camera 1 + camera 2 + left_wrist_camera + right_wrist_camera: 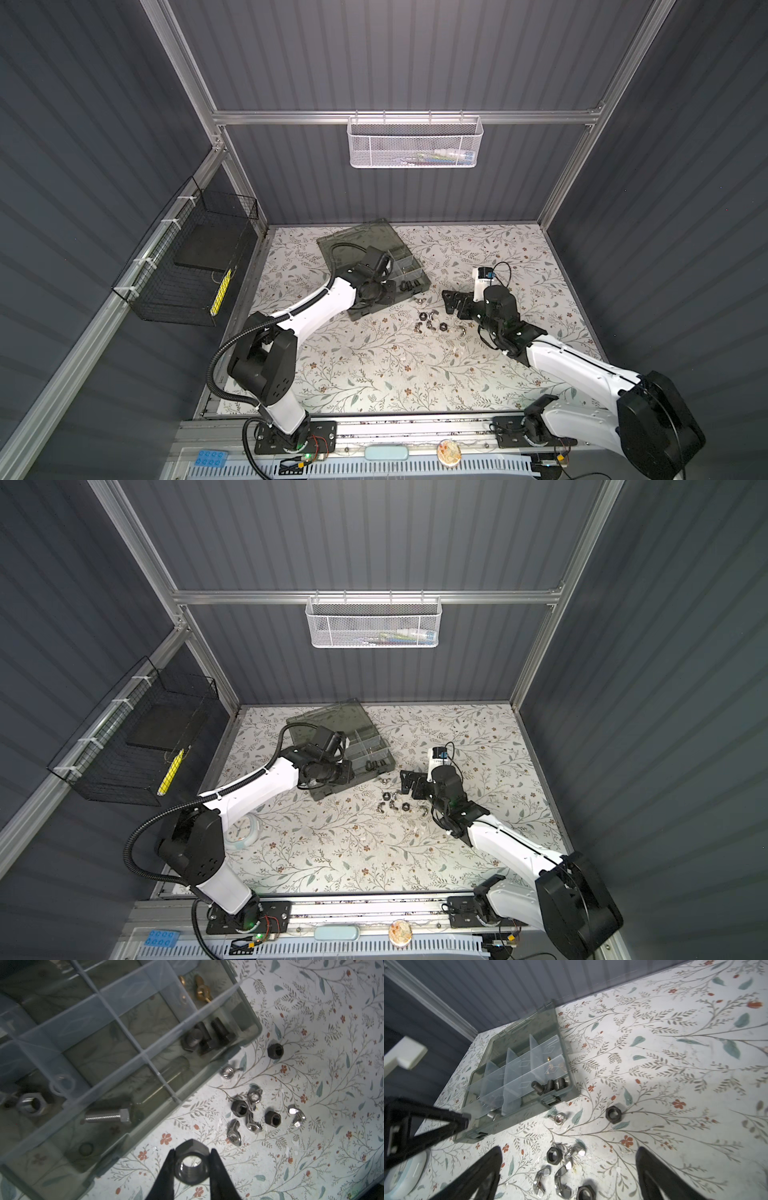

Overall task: Sort the screws and nuts into containers
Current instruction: Pick up the nut from the bottom-center of the table, then place the nut into the container.

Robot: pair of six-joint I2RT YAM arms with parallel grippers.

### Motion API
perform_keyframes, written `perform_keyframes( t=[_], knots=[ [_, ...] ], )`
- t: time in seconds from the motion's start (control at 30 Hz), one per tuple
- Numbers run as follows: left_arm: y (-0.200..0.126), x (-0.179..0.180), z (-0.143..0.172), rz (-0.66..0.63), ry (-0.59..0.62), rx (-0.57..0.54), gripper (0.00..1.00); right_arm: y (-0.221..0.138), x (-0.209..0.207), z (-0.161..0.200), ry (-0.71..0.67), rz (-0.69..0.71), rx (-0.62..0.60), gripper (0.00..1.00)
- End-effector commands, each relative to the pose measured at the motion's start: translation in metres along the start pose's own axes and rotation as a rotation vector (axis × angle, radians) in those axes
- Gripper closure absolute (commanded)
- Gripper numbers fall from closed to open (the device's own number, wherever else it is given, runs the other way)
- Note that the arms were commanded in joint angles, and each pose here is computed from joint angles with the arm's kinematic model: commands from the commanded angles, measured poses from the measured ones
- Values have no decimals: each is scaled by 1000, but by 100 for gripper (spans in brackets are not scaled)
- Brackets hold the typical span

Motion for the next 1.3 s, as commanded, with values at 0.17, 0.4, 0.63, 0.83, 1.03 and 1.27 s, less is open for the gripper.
perform_keyframes(
  t=[0.17, 0.4, 0.63, 0.83, 1.03, 1.27],
  knots=[
    [-25, 45, -29, 52, -140, -79, 75, 3, 63, 9, -237, -165, 15, 1],
    [-23, 95, -39, -24, -237, -100, 75, 4, 91, 27, -320, -255, 51, 1],
    [-14, 113, -44, -49, -267, -70, 75, 9, 93, 32, -335, -247, 67, 1],
    [3, 123, -36, -65, -266, -22, 74, 10, 92, 33, -337, -236, 66, 1],
    [12, 132, -27, -79, -279, 6, 74, 9, 91, 31, -335, -226, 57, 1],
    [26, 137, -16, -53, -326, 50, 73, 4, 89, 26, -334, -218, 37, 1]
  ],
)
Point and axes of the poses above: each gripper's point midway between its finger pads, its own y axis out along the fingers, its own x axis along the line the jaws close on, z = x × y, the point moved 3 cm from there along -y, back along the fingers, and after that the axes turned 7 degrees about y, right-handed, at the moved point
